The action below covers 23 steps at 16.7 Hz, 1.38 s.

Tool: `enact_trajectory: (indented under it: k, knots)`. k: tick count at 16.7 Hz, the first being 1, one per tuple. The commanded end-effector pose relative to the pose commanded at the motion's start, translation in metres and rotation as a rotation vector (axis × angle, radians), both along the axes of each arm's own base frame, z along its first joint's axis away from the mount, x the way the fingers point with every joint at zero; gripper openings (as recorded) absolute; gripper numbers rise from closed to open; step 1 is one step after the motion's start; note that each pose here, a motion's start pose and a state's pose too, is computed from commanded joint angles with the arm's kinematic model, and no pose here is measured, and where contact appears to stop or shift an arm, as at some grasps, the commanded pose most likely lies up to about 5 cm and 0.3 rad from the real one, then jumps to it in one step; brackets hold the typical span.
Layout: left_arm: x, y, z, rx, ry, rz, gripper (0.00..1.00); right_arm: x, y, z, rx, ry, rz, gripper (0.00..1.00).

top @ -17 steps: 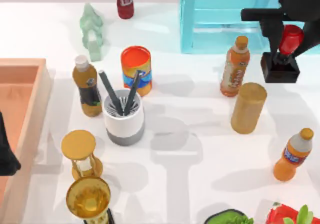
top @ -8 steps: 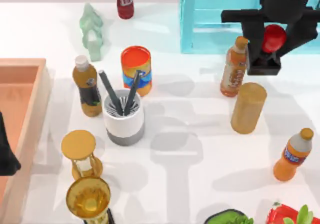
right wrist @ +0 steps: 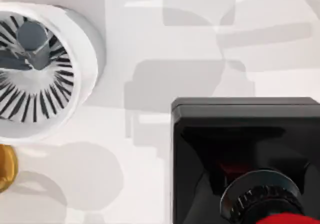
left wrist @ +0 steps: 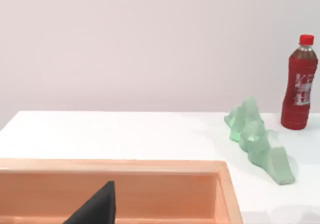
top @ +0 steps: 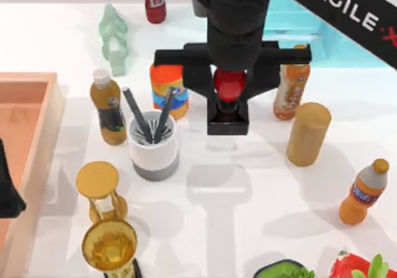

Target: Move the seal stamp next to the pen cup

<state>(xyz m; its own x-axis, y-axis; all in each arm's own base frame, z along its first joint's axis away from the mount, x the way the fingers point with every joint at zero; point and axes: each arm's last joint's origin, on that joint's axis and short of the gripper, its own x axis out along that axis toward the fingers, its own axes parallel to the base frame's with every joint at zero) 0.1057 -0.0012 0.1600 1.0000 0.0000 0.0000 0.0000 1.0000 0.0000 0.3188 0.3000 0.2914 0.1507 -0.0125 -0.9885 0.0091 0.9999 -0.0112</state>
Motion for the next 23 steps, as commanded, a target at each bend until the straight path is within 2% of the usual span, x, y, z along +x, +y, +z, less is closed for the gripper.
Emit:
enact_trajectory:
  k: [3, 16, 23]
  knots:
    - [0.000, 0.000, 0.000, 0.000, 0.000, 0.000, 1.00, -0.011, 0.013, 0.001, 0.009, -0.022, -0.001, 0.00]
    - [0.000, 0.000, 0.000, 0.000, 0.000, 0.000, 1.00, -0.009, 0.014, -0.013, 0.009, -0.022, -0.001, 0.00]
    - [0.000, 0.000, 0.000, 0.000, 0.000, 0.000, 1.00, -0.009, 0.014, -0.013, 0.009, -0.022, -0.001, 0.53]
